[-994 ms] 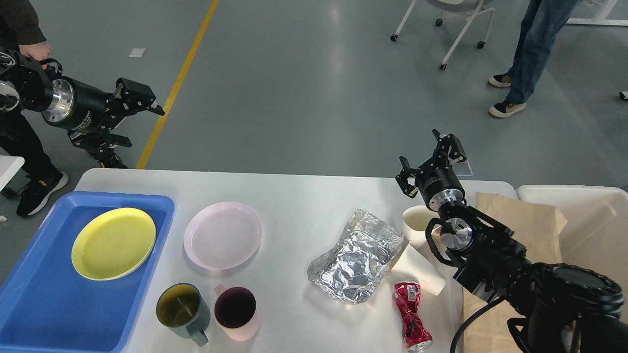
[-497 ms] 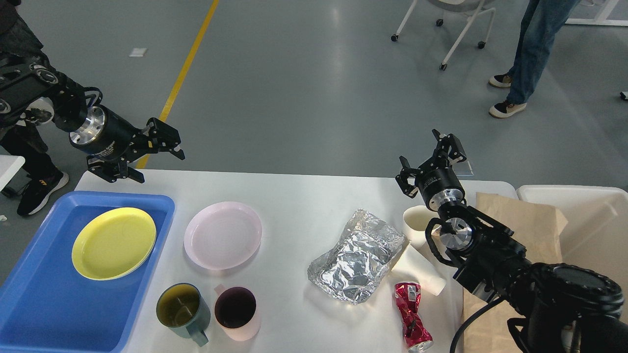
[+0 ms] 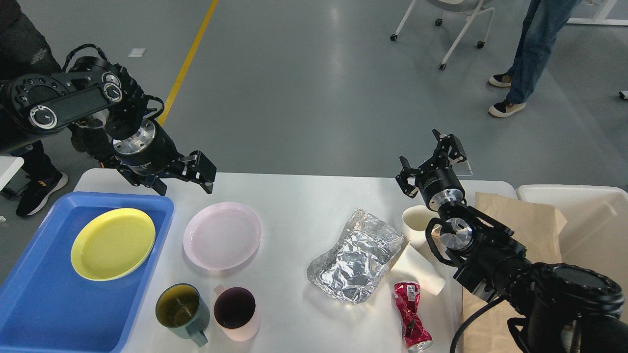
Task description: Tidy desktop
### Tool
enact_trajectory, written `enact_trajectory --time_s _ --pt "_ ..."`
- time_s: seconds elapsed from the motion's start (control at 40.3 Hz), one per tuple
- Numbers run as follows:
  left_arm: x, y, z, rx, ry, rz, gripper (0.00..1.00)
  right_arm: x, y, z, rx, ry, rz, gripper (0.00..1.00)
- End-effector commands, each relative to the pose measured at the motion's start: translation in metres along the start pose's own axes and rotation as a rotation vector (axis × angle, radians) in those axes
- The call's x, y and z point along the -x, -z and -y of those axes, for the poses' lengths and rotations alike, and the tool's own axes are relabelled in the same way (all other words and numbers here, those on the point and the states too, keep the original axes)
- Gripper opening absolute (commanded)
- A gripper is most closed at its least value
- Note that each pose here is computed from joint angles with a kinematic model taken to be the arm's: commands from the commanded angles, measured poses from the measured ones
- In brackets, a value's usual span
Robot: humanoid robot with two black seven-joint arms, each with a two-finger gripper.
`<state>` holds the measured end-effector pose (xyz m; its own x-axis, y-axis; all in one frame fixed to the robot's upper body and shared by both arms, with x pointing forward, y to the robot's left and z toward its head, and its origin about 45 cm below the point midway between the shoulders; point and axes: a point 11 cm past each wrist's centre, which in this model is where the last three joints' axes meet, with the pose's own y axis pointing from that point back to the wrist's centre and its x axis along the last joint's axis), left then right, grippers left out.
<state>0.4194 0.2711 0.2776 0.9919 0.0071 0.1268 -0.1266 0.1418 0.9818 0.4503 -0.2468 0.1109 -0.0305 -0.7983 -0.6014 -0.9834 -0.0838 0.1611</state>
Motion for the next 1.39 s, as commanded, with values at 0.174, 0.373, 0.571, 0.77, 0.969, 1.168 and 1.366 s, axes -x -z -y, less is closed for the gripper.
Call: enact_trajectory --time_s 0.174,0.373,0.571,0.77,0.969,1.168,1.366 --pt "0.017 -0.015 0.014 -0.028 0.061 0.070 0.99 0.000 0.000 0.000 0.000 0.000 0.000 1.00" --pt "0.032 -0.015 0.031 0.012 0.123 0.031 0.99 0.000 0.000 0.000 0.000 0.000 0.000 1.00" --pt "0.049 0.003 0.048 -0.027 0.188 0.000 0.99 0.000 0.000 0.000 0.000 0.000 0.000 1.00" --pt "0.054 0.028 0.041 -0.039 0.183 -0.048 0.84 0.000 0.000 0.000 0.000 0.000 0.000 1.00" --pt "0.060 0.044 0.033 -0.034 0.182 -0.082 0.91 0.000 0.000 0.000 0.000 0.000 0.000 1.00" --pt "0.054 0.066 0.018 -0.031 0.138 -0.147 0.96 0.000 0.000 0.000 0.000 0.000 0.000 1.00" --pt "0.051 0.072 0.012 -0.040 0.120 -0.161 0.96 0.000 0.000 0.000 0.001 0.001 0.001 1.00"
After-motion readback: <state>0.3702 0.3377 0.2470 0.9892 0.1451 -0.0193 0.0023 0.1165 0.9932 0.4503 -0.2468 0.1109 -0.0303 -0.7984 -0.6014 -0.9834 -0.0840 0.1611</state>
